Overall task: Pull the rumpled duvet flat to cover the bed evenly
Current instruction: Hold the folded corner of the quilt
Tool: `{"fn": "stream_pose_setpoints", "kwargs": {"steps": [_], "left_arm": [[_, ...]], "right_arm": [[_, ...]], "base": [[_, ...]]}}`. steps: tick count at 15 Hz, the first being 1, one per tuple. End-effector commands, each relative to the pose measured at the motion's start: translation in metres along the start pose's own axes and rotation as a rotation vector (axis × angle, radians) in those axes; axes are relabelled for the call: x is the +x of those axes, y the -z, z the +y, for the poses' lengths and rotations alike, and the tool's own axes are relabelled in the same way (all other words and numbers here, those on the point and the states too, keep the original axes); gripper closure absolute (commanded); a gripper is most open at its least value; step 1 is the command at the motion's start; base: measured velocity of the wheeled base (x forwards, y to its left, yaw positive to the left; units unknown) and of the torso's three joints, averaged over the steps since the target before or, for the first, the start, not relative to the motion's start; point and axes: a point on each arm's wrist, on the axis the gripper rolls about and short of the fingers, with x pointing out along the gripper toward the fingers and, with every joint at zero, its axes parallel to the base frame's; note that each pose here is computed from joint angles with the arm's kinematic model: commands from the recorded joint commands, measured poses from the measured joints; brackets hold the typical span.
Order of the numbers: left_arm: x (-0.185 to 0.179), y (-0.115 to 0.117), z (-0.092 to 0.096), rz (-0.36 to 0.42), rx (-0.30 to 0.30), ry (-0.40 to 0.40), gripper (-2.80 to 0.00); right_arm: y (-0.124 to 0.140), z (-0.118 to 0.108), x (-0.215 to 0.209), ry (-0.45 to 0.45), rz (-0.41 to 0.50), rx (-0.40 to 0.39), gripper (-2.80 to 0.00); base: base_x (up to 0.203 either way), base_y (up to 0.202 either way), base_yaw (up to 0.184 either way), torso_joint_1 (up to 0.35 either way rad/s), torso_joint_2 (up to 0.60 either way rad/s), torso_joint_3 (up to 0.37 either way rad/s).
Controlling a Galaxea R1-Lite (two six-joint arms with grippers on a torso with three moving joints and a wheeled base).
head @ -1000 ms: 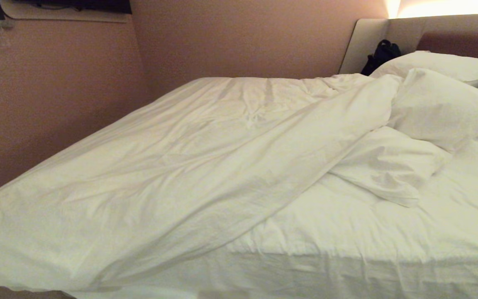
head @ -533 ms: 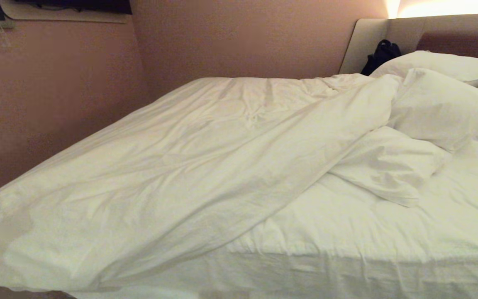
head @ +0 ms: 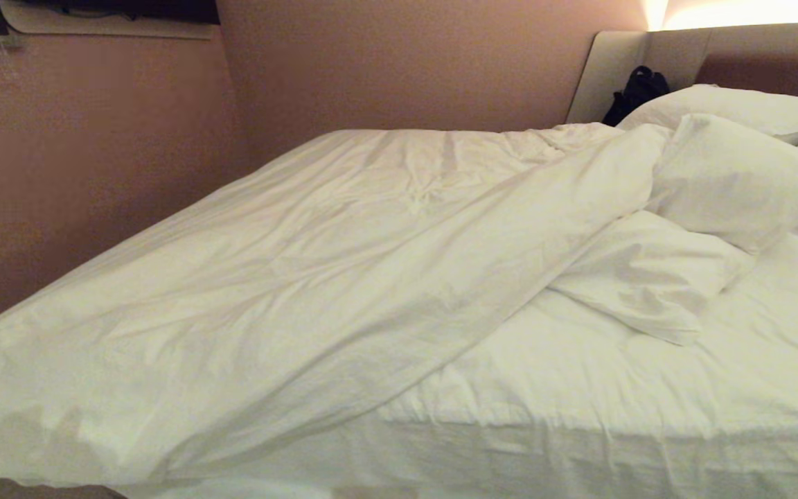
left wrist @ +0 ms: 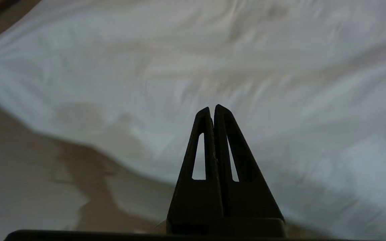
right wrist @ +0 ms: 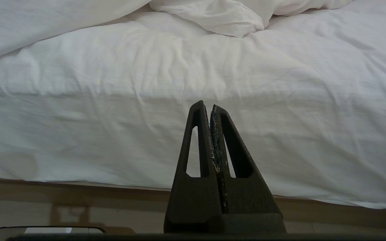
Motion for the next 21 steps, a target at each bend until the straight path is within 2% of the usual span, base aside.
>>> {"fn": "stream_pose_setpoints", "kwargs": {"steps": [1,3,6,9,12,15,17,21], "left_arm": [[-0.029,0.028,-0.010,-0.038,0.111,-0.032,0.00],[-0.052,0.049,-0.004,-0.110,0.177,-0.088,0.00],[-0.077,0.081,0.018,-0.202,0.230,-0.111,0.00],[-0.079,0.118,0.045,-0.214,0.252,-0.159,0.00],[-0.074,0.148,0.057,-0.219,0.268,-0.195,0.00],[-0.074,0.171,0.063,-0.295,0.297,-0.160,0.00],[-0.066,0.170,0.061,-0.397,0.305,-0.104,0.00],[-0.037,0.176,0.061,-0.482,0.298,-0.071,0.00]], "right_arm": [[0.000,0.000,0.000,0.000,-0.001,0.000,0.00],[0.000,0.000,0.000,0.000,-0.001,0.000,0.00],[0.000,0.000,0.000,0.000,-0.001,0.000,0.00],[0.000,0.000,0.000,0.000,-0.001,0.000,0.00],[0.000,0.000,0.000,0.000,-0.001,0.000,0.00],[0.000,0.000,0.000,0.000,-0.001,0.000,0.00],[0.000,0.000,0.000,0.000,-0.001,0.000,0.00],[0.000,0.000,0.000,0.000,-0.001,0.000,0.00]], "base": [[0.000,0.000,0.000,0.000,0.00,0.000],[0.000,0.000,0.000,0.000,0.00,0.000],[0.000,0.000,0.000,0.000,0.00,0.000],[0.000,0.000,0.000,0.000,0.00,0.000],[0.000,0.000,0.000,0.000,0.00,0.000],[0.000,0.000,0.000,0.000,0.00,0.000],[0.000,0.000,0.000,0.000,0.00,0.000],[0.000,0.000,0.000,0.000,0.00,0.000]]}}
